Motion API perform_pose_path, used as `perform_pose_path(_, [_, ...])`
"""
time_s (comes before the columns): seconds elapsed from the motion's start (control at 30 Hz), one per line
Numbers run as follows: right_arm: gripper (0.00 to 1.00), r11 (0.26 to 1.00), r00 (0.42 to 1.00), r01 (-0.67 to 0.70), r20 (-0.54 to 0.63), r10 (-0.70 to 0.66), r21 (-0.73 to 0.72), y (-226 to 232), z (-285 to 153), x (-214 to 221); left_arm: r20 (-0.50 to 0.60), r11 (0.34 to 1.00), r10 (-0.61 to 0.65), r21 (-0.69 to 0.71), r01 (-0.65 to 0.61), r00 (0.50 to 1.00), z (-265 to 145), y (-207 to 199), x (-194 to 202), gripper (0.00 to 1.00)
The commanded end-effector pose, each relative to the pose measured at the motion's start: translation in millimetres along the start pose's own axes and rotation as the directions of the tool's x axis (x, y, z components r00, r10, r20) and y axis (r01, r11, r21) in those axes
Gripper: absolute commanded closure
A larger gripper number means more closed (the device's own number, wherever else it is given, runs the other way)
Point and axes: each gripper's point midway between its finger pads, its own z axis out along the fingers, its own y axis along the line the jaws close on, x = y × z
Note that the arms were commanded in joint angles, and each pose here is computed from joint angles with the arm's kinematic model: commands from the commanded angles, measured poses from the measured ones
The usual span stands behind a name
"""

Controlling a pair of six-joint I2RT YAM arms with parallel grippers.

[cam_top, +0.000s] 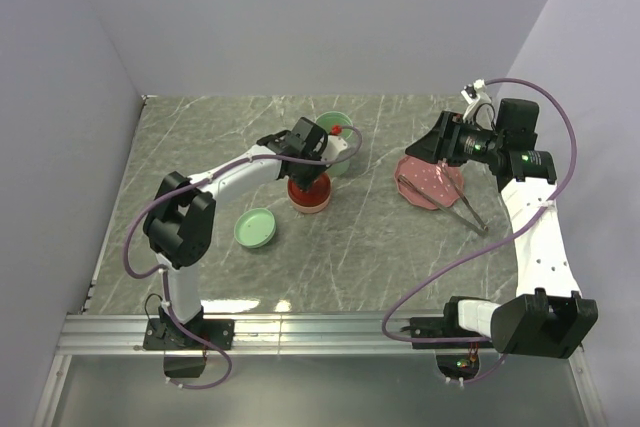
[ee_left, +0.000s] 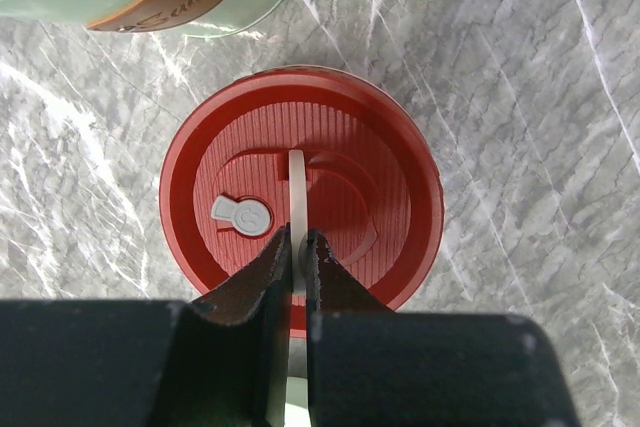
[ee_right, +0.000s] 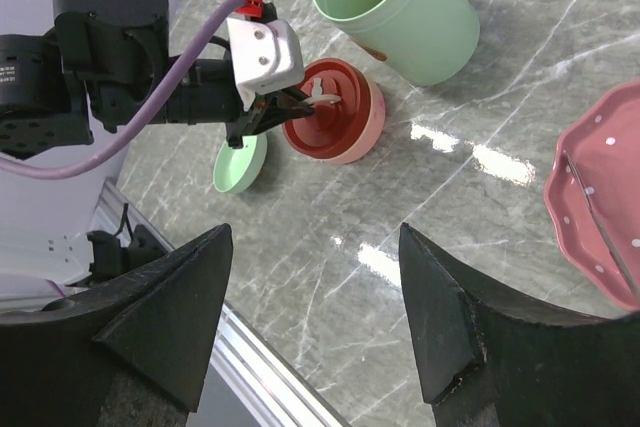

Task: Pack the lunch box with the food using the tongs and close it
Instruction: Move the lunch box

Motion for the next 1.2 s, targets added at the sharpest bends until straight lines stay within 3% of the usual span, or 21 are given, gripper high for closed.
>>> perform_pose_path(0.0, [0.26,1.000,1.000,0.016,0.015,-0.016,-0.015,2.3,-1.6,-5.0,-0.104,0.995,0.038,0.094,-0.029,0.994,12.1,-23.9,30.7,0.91])
perform_pose_path(0.2, [0.26,1.000,1.000,0.029,0.013,-0.029,-0.012,2.6,-3.4,-5.1,-0.143,0.982,0.098,0.176,-0.073,0.985,1.9,-44.4,51.0,0.91])
perform_pose_path(0.4, [0.26,1.000,1.000,0.022,0.006,-0.022,-0.013,1.7,-2.5,-3.0,-0.182,0.986,0.101,0.146,-0.075,0.978,-7.1,-28.0,68.9,0.92])
perform_pose_path(0.8, [0.27,1.000,1.000,0.028,0.008,-0.028,-0.001,-1.0,-5.0,-2.7,-0.227,1.000,-0.011,-0.018,0.007,0.974,-24.6,49.5,102.9,0.92])
perform_pose_path(1.17, [0.26,1.000,0.999,0.031,0.010,-0.031,-0.002,0.0,-6.7,-2.9,-0.245,0.976,-0.191,-0.154,0.157,0.950,-24.8,132.6,128.0,0.91])
